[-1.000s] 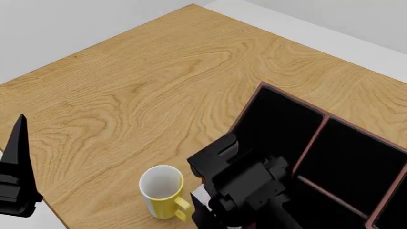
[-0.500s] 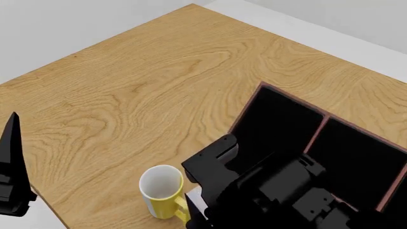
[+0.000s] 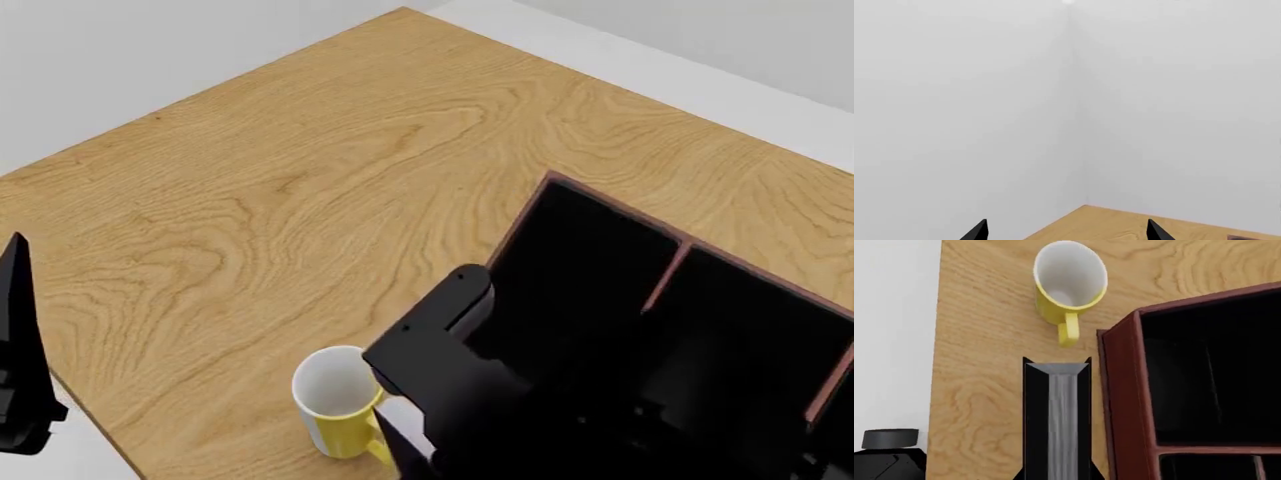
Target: Pick up the book and place it in the back compartment of the caddy.
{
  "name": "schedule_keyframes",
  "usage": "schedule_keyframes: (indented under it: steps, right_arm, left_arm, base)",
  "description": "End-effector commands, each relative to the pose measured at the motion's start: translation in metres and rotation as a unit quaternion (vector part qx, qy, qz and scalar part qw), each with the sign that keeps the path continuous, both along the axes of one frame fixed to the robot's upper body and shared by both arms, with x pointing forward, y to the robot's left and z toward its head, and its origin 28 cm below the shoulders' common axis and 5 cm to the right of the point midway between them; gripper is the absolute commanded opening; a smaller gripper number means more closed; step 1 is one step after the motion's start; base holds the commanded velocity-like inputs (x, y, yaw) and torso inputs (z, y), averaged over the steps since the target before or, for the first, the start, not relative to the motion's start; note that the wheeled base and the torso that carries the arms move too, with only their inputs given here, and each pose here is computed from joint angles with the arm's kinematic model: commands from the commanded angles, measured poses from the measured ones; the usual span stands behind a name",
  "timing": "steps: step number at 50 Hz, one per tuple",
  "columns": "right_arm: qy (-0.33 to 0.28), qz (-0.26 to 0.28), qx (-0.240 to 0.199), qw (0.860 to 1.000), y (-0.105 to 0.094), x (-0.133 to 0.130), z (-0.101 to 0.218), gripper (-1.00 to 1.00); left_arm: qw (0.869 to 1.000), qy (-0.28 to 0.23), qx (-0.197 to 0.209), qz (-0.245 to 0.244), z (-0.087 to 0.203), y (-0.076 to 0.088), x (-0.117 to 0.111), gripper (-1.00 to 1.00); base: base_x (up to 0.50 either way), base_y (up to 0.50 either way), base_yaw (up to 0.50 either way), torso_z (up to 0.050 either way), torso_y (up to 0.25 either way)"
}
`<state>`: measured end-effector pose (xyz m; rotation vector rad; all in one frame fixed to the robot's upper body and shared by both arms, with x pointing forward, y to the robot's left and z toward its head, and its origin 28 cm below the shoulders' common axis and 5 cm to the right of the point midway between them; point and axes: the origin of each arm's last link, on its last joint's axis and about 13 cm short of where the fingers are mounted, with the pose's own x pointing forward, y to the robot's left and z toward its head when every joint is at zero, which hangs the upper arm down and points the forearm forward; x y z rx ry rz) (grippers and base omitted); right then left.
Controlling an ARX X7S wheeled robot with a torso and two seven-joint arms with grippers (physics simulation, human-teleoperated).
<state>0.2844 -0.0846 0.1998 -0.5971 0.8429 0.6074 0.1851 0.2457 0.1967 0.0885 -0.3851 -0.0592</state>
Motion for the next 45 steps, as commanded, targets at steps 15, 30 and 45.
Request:
schedule_keyframes:
  steps: [15, 30, 45]
  right_arm:
    - [-0.104, 0.012, 0.031, 0.994, -0.038, -0.006, 0.083, -1.0]
    - [-0.12, 0.029, 0.05, 0.991, -0.043, -0.021, 0.126, -1.0]
    - [-0.128, 0.037, 0.069, 0.989, -0.073, -0.014, 0.148, -1.0]
  left_arm:
    - [1.0, -0.023, 0.0, 0.003, 0.003, -0.003, 0.007, 1.0]
    - [0.999, -0.022, -0.015, 0.018, 0.004, 0.002, 0.007, 1.0]
    - [0.998, -0.045, -0.028, 0.031, 0.006, 0.001, 0.006, 1.0]
  base:
    - [0.0, 0.0, 0.0, 0.0, 0.001]
    - [0.0, 0.0, 0.0, 0.0, 0.001]
    - [0.0, 0.0, 0.0, 0.0, 0.001]
